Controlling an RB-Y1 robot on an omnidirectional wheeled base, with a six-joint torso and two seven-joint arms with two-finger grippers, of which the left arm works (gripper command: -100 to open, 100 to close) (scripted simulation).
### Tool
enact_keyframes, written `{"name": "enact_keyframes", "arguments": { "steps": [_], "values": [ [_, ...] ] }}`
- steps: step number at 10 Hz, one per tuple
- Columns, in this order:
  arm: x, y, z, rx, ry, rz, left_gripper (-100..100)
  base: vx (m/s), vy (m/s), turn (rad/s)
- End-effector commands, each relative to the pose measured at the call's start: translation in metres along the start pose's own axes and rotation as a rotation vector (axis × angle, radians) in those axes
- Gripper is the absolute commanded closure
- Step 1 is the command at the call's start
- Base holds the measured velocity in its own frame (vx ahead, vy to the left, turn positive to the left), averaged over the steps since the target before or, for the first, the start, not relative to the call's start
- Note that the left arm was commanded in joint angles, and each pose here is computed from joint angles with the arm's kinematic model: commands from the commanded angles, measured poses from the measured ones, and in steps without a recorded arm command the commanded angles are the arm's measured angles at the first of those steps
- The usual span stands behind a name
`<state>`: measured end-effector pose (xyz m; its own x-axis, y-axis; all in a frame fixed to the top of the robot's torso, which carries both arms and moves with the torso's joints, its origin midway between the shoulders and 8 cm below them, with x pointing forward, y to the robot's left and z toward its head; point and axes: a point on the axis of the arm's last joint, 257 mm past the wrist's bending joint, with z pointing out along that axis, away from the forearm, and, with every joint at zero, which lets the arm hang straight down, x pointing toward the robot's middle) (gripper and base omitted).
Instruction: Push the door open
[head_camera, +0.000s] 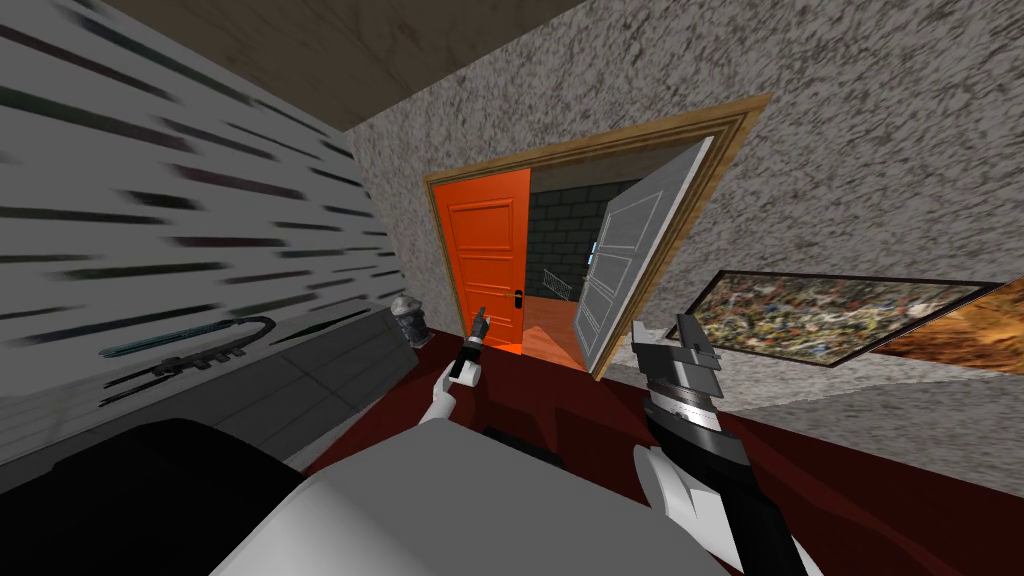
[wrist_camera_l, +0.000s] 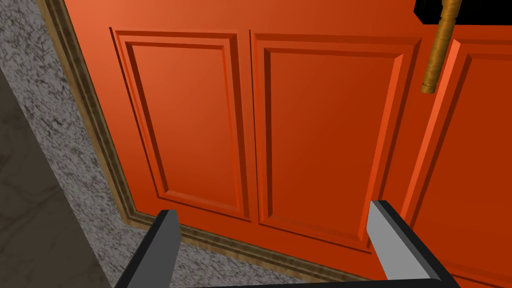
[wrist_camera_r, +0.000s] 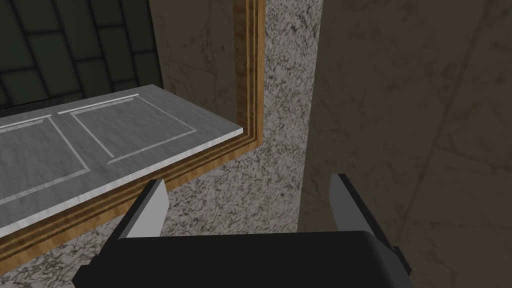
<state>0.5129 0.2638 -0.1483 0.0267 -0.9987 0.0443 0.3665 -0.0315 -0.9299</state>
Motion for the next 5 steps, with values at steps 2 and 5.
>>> {"name": "enact_keyframes", "arguments": {
  "steps": [2,5],
  "values": [
    [0.005,0.02,0.0098,-0.036,0.012,-0.001,-100,0.106,0.002,-0.024],
    [0.005,0.037,0.0104,-0.069,0.014,0.0,-100,0.052,0.003,-0.011]
  ]
}}
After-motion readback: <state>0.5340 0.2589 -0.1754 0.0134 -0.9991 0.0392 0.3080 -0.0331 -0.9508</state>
